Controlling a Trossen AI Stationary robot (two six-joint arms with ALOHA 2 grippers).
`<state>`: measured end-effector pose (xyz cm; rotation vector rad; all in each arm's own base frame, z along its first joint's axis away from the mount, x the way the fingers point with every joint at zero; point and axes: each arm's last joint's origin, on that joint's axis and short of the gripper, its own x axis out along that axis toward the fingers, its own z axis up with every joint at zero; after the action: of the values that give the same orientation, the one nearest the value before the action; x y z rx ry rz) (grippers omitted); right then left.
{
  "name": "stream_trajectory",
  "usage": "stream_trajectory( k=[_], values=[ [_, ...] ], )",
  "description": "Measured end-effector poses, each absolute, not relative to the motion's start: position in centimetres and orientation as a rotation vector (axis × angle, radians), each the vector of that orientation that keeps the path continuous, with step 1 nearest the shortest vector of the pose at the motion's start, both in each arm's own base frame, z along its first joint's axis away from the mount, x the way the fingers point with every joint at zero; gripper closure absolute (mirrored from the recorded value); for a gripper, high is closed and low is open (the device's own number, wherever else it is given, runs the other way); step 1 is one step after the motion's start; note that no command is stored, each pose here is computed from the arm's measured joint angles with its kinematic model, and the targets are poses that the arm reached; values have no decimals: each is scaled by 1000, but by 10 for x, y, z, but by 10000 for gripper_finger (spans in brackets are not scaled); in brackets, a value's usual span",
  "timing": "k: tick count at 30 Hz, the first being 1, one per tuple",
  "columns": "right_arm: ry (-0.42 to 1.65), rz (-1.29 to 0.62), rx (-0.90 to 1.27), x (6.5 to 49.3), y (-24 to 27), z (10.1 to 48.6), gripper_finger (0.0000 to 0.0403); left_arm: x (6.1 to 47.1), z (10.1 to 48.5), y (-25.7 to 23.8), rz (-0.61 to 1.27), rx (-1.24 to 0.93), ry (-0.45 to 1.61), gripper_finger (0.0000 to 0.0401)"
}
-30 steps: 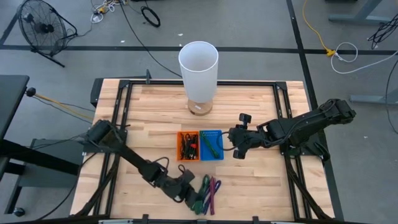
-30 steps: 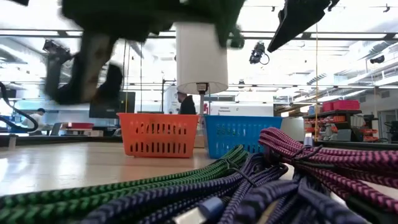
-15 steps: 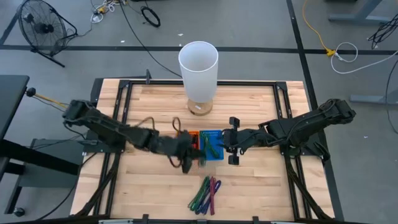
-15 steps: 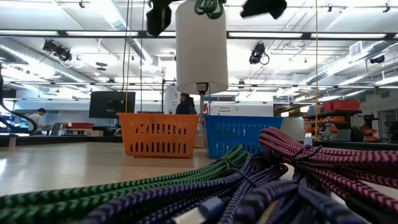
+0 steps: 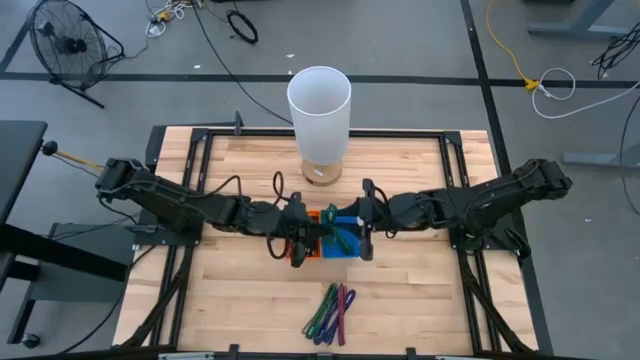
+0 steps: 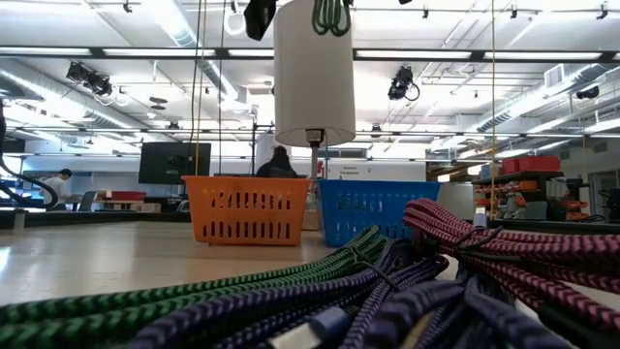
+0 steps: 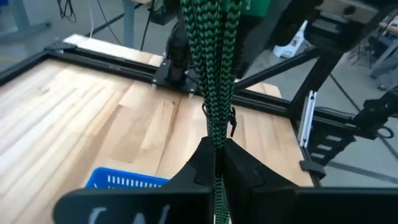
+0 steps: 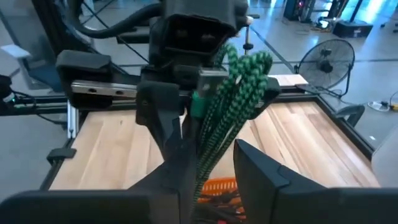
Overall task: Pick & Place USB Port
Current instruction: Put the green USB cable into the blue bin
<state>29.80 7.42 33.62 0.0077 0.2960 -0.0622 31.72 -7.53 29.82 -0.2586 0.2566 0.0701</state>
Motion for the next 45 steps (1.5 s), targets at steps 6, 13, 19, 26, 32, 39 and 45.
stream_trajectory(
  k=[6,13,19,26,32,39,45],
  values=[
    [285,-41,41,303,70,335,294,318,303,-75,62,-218,206,390],
    [291,-28,-23,309,71,330,368,319,302,-71,88,-212,203,374],
    [313,-75,-49,306,70,329,392,320,302,-70,92,-193,203,359],
    [457,-183,-5,299,65,316,393,315,310,-73,79,-158,178,362],
    [547,-244,108,291,65,289,393,310,313,-76,66,-136,182,363],
    [467,-230,299,286,61,239,393,308,312,-80,58,-126,200,363],
    [387,-216,423,280,51,217,393,308,312,-81,56,-131,207,362]
  ],
)
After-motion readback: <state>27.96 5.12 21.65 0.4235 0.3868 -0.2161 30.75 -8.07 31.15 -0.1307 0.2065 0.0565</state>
